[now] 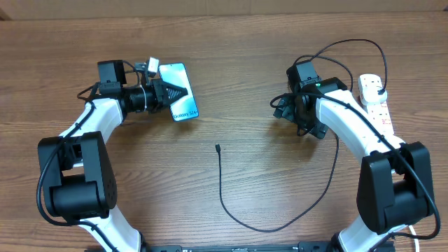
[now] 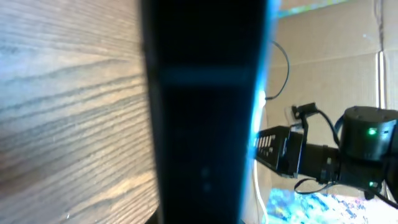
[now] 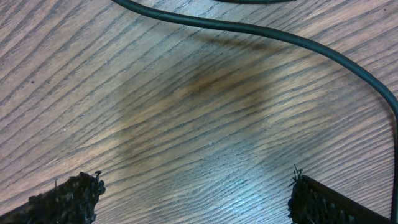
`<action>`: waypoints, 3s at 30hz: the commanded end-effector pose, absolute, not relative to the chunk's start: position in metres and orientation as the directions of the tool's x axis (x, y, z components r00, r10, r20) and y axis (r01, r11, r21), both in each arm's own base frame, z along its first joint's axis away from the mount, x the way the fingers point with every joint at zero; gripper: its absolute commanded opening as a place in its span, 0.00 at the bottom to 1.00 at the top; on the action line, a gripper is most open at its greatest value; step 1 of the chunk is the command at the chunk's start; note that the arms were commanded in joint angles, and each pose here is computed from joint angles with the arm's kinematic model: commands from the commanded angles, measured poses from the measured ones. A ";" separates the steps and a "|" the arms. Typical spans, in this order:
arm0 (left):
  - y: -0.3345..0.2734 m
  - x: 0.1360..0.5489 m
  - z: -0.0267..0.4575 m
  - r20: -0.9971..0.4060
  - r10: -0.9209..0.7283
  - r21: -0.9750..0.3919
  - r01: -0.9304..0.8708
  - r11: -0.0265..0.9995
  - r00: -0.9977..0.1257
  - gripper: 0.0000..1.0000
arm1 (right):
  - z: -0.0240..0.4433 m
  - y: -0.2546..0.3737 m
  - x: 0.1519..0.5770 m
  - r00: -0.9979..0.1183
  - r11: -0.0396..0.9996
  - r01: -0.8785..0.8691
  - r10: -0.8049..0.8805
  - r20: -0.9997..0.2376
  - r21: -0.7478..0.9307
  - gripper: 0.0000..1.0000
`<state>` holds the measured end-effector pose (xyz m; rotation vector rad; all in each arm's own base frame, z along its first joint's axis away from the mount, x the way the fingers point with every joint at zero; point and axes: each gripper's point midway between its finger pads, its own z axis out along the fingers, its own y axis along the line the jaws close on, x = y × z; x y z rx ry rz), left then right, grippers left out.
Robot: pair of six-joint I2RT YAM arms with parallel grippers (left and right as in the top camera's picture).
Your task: Plug charger to phone and switch on socket
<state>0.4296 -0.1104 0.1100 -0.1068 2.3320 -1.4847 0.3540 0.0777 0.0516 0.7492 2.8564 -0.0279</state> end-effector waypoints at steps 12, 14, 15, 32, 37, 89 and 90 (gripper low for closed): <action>-0.117 0.424 0.125 -0.280 -0.235 -0.908 0.178 0.379 -0.931 0.04 | 0.063 0.078 0.357 -0.844 0.869 0.492 0.492 -0.211 0.056 1.00; -0.118 0.423 0.126 -0.280 -0.232 -0.910 0.180 0.375 -0.932 0.04 | 0.063 0.078 0.357 -0.844 0.869 0.492 0.492 -0.211 0.056 1.00; -0.118 0.423 0.126 -0.282 -0.230 -0.909 0.183 0.375 -0.931 0.04 | 0.063 0.078 0.357 -0.844 0.869 0.492 0.492 -0.211 0.056 1.00; -0.120 0.419 0.128 -0.364 -0.182 -0.885 0.278 0.374 -0.913 0.04 | 0.063 0.078 0.357 -0.844 0.869 0.492 0.492 -0.211 0.056 1.00; -0.120 0.420 0.128 -0.365 -0.182 -0.884 0.279 0.374 -0.913 0.04 | 0.063 0.078 0.357 -0.844 0.869 0.492 0.492 -0.211 0.056 1.00; -0.126 0.420 0.114 -0.340 -0.181 -0.868 0.233 0.439 -0.923 0.04 | 0.063 0.078 0.357 -0.844 0.869 0.492 0.492 -0.211 0.056 1.00; -0.126 0.420 0.114 -0.340 -0.181 -0.868 0.233 0.439 -0.923 0.04 | 0.063 0.078 0.357 -0.844 0.869 0.492 0.492 -0.211 0.056 1.00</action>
